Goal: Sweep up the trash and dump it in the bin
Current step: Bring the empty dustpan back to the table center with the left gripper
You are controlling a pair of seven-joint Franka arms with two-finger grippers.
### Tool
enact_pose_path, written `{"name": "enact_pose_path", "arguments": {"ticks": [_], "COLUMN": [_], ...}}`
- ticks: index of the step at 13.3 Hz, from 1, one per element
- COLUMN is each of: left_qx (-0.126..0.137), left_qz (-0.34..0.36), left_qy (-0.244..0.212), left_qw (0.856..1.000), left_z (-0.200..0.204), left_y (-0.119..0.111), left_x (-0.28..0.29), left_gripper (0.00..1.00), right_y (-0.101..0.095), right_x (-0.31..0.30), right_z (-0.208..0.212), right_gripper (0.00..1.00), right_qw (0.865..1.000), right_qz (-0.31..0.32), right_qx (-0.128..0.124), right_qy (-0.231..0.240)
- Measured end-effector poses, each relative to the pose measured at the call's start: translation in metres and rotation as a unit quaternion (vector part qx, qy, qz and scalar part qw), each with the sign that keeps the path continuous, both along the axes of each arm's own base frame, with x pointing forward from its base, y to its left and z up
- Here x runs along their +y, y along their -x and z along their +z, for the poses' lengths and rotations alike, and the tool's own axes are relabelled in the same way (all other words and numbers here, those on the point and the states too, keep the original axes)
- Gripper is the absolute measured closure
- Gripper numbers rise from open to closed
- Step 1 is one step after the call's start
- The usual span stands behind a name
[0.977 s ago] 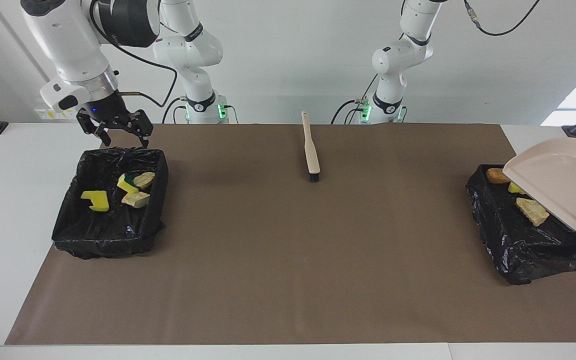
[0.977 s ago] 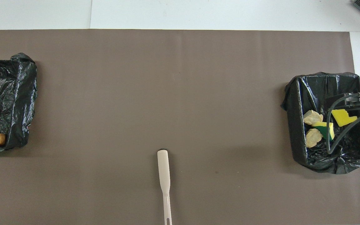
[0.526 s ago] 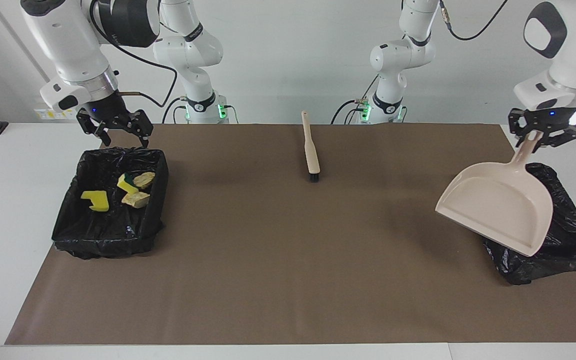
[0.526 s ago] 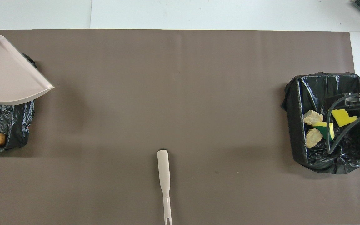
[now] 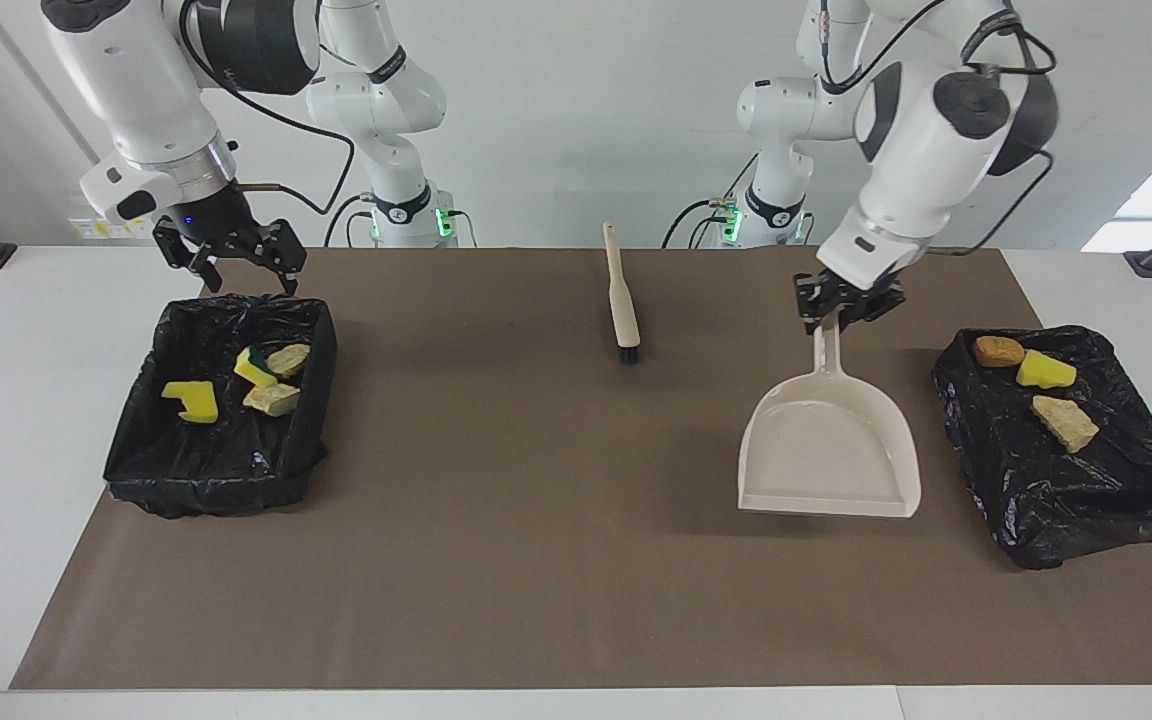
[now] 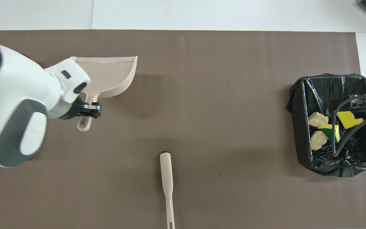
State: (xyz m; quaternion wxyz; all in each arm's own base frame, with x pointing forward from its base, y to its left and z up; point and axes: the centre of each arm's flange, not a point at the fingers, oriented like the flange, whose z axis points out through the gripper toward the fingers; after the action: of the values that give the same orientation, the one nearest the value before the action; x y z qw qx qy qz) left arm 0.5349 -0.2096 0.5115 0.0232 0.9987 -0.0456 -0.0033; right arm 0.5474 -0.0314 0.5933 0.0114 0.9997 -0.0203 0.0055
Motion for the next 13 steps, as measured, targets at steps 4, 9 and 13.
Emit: {"name": "enact_pose_path", "arguments": {"ticks": [4, 9, 13], "left_qx": [-0.015, -0.017, -0.022], "left_qz": [-0.017, -0.026, -0.054], "left_qy": [0.014, 0.02, 0.025], "left_qw": [1.0, 0.999, 0.998], "left_z": [-0.06, -0.1, -0.125], "left_y": [0.029, 0.043, 0.072], "left_x": [-0.096, -0.136, -0.168], "left_gripper": [0.67, 0.67, 0.67], "right_y": [0.0, 0.0, 0.0], "right_x": [0.0, 0.0, 0.0], "right_z": [0.0, 0.0, 0.0], "right_gripper": [0.0, 0.0, 0.0], "right_qw": [1.0, 1.0, 1.0], "right_qz": [0.0, 0.0, 0.0], "right_qx": [0.0, 0.0, 0.0], "right_qy": [0.0, 0.0, 0.0]}}
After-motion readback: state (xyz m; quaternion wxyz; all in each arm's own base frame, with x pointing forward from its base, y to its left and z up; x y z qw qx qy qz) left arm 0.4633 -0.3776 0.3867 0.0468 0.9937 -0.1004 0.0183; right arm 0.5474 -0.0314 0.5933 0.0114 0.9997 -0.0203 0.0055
